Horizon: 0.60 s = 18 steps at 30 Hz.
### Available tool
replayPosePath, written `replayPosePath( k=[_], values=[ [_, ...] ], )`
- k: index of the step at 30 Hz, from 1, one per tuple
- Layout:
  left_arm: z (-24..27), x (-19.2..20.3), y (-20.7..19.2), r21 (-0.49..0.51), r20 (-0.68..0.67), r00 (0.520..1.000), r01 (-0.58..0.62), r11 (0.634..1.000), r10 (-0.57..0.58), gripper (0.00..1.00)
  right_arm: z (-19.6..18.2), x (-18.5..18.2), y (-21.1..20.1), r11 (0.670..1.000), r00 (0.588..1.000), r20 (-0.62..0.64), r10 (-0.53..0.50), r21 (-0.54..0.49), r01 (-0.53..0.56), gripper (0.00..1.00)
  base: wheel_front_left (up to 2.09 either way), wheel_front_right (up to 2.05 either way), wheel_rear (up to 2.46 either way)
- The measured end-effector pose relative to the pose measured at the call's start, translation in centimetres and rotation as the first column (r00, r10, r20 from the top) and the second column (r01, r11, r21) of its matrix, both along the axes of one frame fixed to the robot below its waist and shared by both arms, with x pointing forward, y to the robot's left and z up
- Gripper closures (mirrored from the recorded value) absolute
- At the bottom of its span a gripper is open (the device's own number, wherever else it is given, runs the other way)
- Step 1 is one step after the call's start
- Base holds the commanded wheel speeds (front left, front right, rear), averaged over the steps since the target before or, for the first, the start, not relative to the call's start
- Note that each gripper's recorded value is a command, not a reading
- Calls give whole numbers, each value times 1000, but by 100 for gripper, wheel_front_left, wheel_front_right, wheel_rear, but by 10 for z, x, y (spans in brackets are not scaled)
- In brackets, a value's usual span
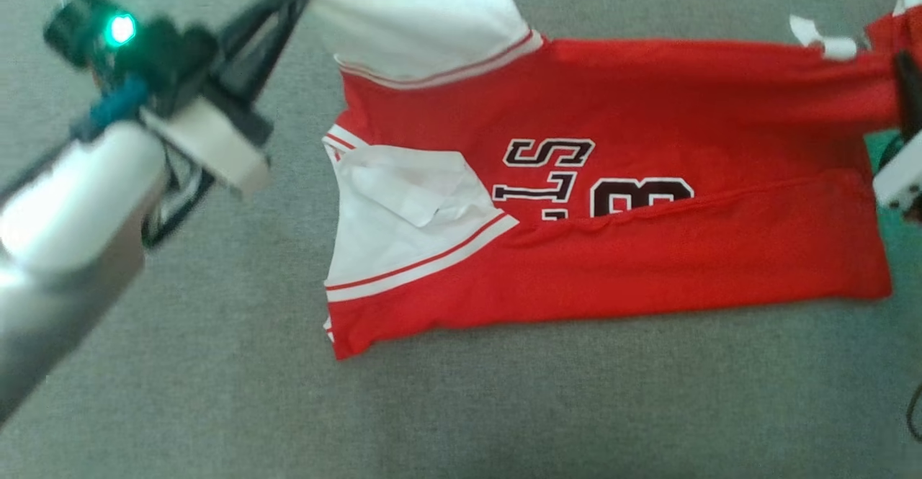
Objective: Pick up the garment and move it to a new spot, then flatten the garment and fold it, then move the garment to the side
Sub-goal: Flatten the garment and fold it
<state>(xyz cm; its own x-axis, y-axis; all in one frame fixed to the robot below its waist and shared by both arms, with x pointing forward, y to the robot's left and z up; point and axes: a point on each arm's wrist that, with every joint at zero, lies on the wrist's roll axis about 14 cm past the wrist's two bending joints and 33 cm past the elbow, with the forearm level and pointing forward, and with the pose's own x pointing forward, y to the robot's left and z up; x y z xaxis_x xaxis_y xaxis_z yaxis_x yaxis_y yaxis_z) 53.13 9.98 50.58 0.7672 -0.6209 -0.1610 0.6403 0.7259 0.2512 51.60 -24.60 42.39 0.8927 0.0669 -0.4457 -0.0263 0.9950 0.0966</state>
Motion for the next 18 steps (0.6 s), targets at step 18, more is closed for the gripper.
replayPosePath(
  k=[18],
  values=[
    [-24,-106,7,-151,-118,989,-110,982,93,100,-19,-51,1,999,998,-40,-41,34,43,100,0,0,0]
  ],
)
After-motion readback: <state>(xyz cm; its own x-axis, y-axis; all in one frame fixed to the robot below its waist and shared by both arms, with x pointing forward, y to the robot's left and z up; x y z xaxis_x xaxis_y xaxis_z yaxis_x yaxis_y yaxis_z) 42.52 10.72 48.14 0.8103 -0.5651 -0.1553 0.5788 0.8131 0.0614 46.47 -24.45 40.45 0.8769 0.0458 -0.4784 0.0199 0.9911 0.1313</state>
